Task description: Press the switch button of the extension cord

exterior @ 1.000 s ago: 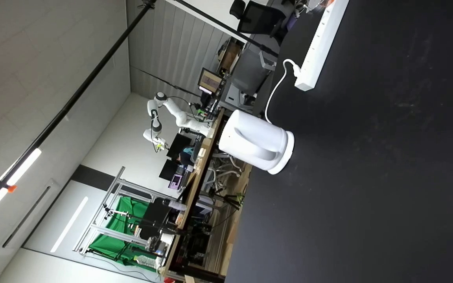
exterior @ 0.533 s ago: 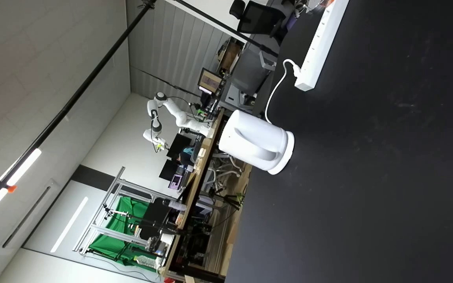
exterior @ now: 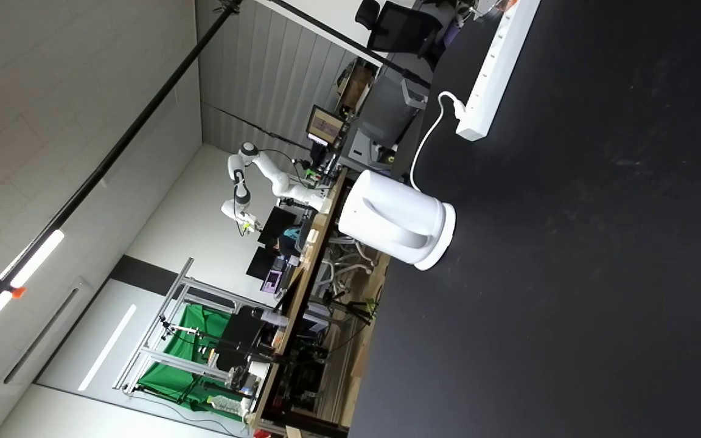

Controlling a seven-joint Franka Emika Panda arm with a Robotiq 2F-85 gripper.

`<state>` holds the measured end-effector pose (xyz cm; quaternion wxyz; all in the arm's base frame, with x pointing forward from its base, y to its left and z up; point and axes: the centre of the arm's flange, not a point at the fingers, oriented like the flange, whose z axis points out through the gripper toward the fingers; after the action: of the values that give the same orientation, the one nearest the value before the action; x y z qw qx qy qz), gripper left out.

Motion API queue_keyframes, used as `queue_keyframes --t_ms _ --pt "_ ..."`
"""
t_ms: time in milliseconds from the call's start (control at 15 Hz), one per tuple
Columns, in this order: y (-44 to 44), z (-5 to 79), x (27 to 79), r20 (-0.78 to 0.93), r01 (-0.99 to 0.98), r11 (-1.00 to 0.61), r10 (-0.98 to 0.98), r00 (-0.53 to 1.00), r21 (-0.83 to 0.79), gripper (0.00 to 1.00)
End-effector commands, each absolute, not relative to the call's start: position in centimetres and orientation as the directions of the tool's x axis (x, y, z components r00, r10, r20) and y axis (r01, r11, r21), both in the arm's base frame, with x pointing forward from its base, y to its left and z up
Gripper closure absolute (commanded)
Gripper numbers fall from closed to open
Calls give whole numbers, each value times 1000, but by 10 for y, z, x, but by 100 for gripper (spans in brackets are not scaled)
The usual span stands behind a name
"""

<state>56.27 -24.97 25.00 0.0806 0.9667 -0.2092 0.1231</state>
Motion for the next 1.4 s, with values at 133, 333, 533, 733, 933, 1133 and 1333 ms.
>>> queue_keyframes --t_ms 133,333,533,733,933,1133,1333 --pt "-225 238 572 262 -503 -850 -455 851 157 100" --pt "-226 245 572 265 -523 -837 -475 839 160 100" --pt "-226 249 567 257 -524 -833 -475 842 179 100" --pt "-227 250 563 253 -522 -830 -472 845 198 100" --pt "-228 249 558 242 -522 -827 -472 847 212 100" --pt "-235 246 557 237 -529 -824 -483 843 203 100" --pt "-243 247 552 228 -536 -819 -492 840 207 100"
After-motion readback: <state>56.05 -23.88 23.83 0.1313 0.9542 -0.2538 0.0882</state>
